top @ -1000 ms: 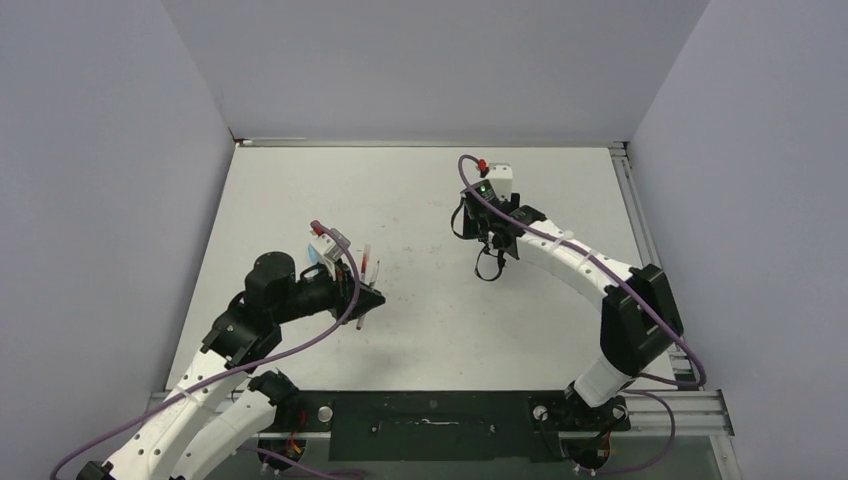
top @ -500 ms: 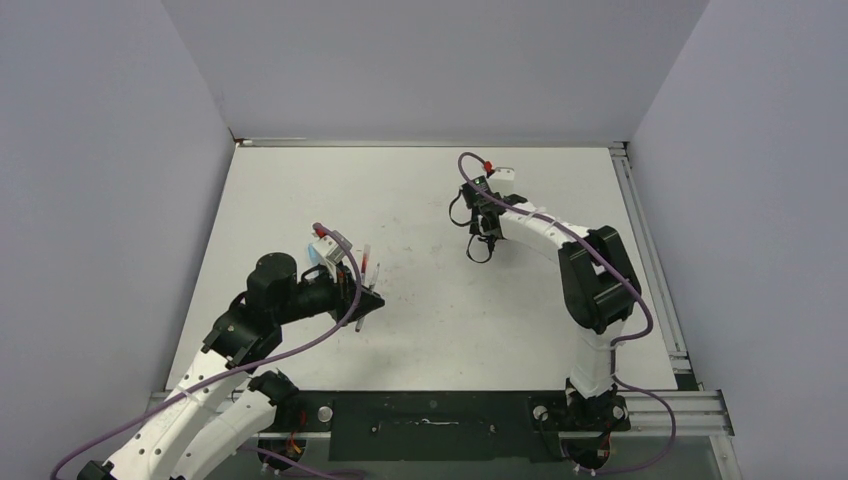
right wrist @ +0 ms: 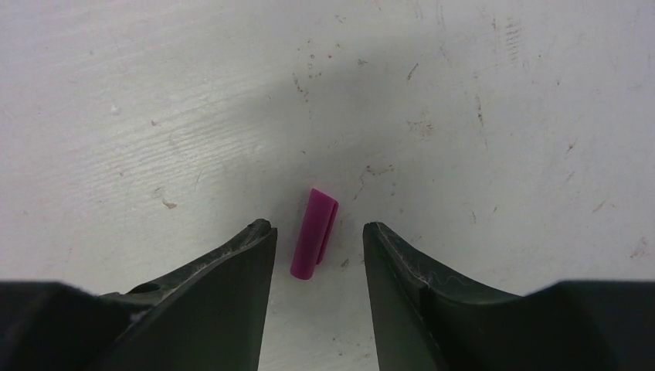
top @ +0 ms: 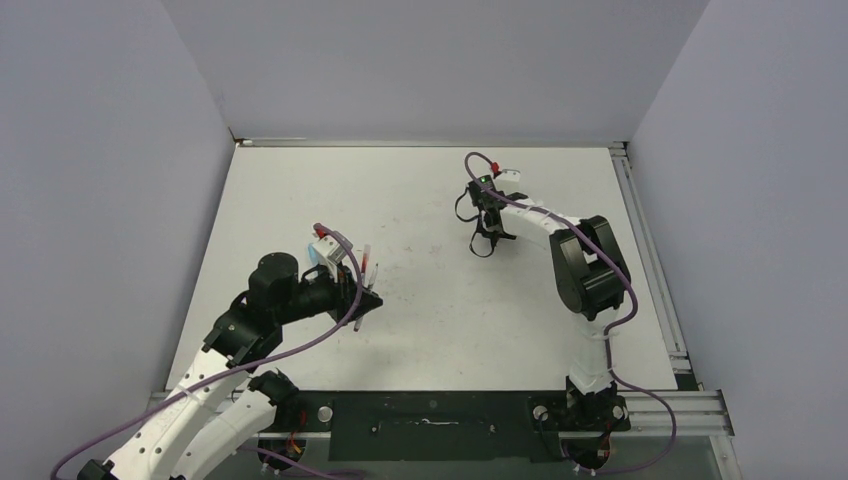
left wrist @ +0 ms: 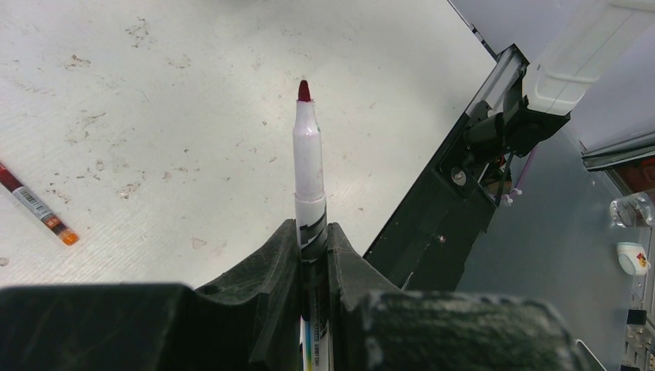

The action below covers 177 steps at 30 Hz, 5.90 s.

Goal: Insert the pens into the pen caps

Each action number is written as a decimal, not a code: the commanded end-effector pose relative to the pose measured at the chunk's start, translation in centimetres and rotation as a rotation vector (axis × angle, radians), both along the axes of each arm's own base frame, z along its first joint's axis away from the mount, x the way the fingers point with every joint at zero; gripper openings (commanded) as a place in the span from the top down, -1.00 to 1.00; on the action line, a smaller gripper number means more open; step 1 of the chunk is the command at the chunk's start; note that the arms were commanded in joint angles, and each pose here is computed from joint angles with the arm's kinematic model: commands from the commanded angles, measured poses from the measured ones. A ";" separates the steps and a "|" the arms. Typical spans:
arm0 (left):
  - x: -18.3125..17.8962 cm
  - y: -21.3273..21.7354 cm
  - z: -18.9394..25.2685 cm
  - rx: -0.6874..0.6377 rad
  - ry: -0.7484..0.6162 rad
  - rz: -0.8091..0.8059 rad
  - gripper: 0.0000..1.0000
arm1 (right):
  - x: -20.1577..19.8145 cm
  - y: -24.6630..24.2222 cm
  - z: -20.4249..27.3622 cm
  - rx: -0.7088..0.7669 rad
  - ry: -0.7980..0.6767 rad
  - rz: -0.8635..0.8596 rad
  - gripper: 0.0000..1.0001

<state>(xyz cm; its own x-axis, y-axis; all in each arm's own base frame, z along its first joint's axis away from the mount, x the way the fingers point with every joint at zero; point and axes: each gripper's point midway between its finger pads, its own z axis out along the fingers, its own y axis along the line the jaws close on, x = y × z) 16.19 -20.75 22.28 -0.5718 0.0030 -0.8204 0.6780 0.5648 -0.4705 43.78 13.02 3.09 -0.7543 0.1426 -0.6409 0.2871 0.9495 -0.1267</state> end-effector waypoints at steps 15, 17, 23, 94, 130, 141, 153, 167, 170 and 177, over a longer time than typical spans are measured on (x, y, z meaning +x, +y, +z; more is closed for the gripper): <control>0.8 0.1 0.1 0.013 -0.018 0.018 1.00 | 1.0 0.0 -1.5 0.067 -0.017 -0.017 0.20; 0.8 0.0 0.1 0.014 -0.016 0.018 1.00 | 0.7 0.0 -1.8 0.068 -0.010 -0.016 0.22; 0.9 0.0 0.1 0.015 -0.016 0.019 1.00 | 0.0 -0.1 -2.5 0.072 0.008 -0.015 0.36; -0.9 -5.7 5.9 -0.493 0.144 -0.183 1.00 | -17.4 19.5 34.7 0.821 -0.795 0.539 0.89; -1.5 -5.2 7.8 -0.597 0.096 -0.173 1.00 | -21.5 23.4 33.7 0.852 -0.750 0.620 0.89; -1.4 -5.2 8.2 -0.603 0.086 -0.165 1.00 | -22.7 23.7 33.1 0.850 -0.727 0.647 0.89; -0.7 -5.2 9.0 -0.593 0.036 -0.143 1.00 | -24.9 24.4 32.7 0.866 -0.705 0.695 0.89; 0.5 -5.6 10.1 -0.546 -0.039 -0.140 1.00 | -26.8 24.2 33.1 0.881 -0.690 0.780 0.60; 0.5 -5.7 10.1 -0.521 -0.052 -0.152 1.00 | -26.8 23.9 33.7 0.872 -0.701 0.787 0.38; 0.1 -5.4 8.2 -0.413 -0.079 -0.167 1.00 | -26.2 21.9 35.2 0.778 -0.736 0.783 -0.10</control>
<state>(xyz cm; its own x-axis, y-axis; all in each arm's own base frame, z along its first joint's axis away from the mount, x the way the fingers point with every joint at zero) 16.20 -26.51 29.74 -0.5970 -0.2735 -0.7542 0.7382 0.1810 -0.6499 18.09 36.34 34.98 -0.3625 0.3382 -0.8684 -0.5681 0.6585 0.4936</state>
